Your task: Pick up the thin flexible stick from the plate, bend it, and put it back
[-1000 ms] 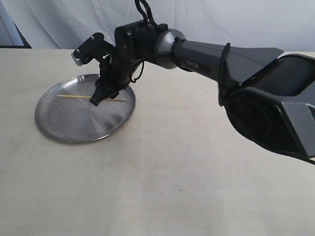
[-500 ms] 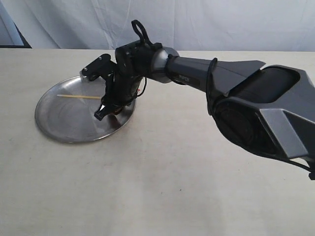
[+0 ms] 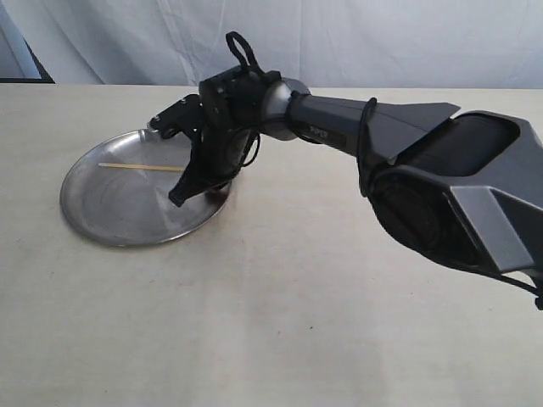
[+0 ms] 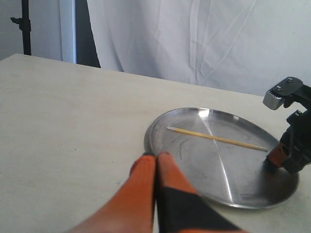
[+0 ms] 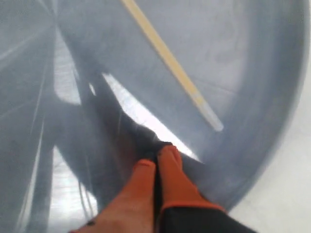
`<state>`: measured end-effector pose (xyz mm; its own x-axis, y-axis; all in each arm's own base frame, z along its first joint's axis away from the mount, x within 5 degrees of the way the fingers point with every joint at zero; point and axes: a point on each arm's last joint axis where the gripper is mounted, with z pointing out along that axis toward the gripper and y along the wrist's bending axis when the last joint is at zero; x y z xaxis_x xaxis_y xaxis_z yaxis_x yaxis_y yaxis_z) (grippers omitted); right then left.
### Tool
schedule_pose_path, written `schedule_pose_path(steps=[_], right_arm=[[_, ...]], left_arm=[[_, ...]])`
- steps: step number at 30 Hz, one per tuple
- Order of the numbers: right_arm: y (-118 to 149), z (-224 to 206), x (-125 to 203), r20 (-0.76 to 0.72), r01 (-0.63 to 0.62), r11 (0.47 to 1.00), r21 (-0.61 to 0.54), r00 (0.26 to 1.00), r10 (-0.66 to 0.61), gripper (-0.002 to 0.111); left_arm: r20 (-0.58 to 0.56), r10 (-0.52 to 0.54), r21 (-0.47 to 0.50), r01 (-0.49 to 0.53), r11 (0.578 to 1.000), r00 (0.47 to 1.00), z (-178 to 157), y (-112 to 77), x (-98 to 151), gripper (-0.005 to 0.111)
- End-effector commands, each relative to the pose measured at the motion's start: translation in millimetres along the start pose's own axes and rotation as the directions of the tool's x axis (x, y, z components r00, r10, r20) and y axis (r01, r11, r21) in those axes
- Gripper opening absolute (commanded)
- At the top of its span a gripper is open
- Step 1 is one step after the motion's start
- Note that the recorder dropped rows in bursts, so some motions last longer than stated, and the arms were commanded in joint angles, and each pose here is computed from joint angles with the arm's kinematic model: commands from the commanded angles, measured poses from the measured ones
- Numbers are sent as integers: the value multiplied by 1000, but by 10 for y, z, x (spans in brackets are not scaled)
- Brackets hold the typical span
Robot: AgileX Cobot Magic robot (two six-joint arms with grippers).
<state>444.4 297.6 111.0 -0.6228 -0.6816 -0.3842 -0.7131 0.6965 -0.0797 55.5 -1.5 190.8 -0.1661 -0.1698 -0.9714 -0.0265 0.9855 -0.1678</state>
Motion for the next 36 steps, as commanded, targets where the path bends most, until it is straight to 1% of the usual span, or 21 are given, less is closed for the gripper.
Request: schedule_pose_path(steps=[1,5,9,12,17,18,20,22,25,27,36], right_arm=[[-59,-325,-114,52,5,1000,16,999,-5,-1],[-71,-381,-197,134,-24,999,24,991,20,-1],[-22,-278,-238,199,-119,992,-47,972,126,-1],[-4,-170,-216,198,-140,988,-67,969,150,-1],[-1,-87,-184,184,-137,989,-63,972,146,-1],[-1,-78,-182,184,-139,988,-63,972,149,1],[-7,-79,-187,190,-142,988,-58,970,151,8],[-18,-81,-197,202,-154,987,-50,966,161,23],[-35,-81,-200,209,-175,984,-37,962,179,52],[-47,-82,-201,211,-191,981,-27,958,193,61],[-31,-72,-147,149,-200,979,-34,968,203,59]], left_arm=[[10,1,-1,-1,1000,1000,-2,2,0,0],[10,1,-1,-1,1000,1000,-2,2,0,0],[10,1,-1,-1,1000,1000,-2,2,0,0],[10,1,-1,-1,1000,1000,-2,2,0,0],[10,1,-1,-1,1000,1000,-2,2,0,0],[10,1,-1,-1,1000,1000,-2,2,0,0],[10,1,-1,-1,1000,1000,-2,2,0,0],[10,1,-1,-1,1000,1000,-2,2,0,0],[10,1,-1,-1,1000,1000,-2,2,0,0],[10,1,-1,-1,1000,1000,-2,2,0,0],[10,1,-1,-1,1000,1000,-2,2,0,0]])
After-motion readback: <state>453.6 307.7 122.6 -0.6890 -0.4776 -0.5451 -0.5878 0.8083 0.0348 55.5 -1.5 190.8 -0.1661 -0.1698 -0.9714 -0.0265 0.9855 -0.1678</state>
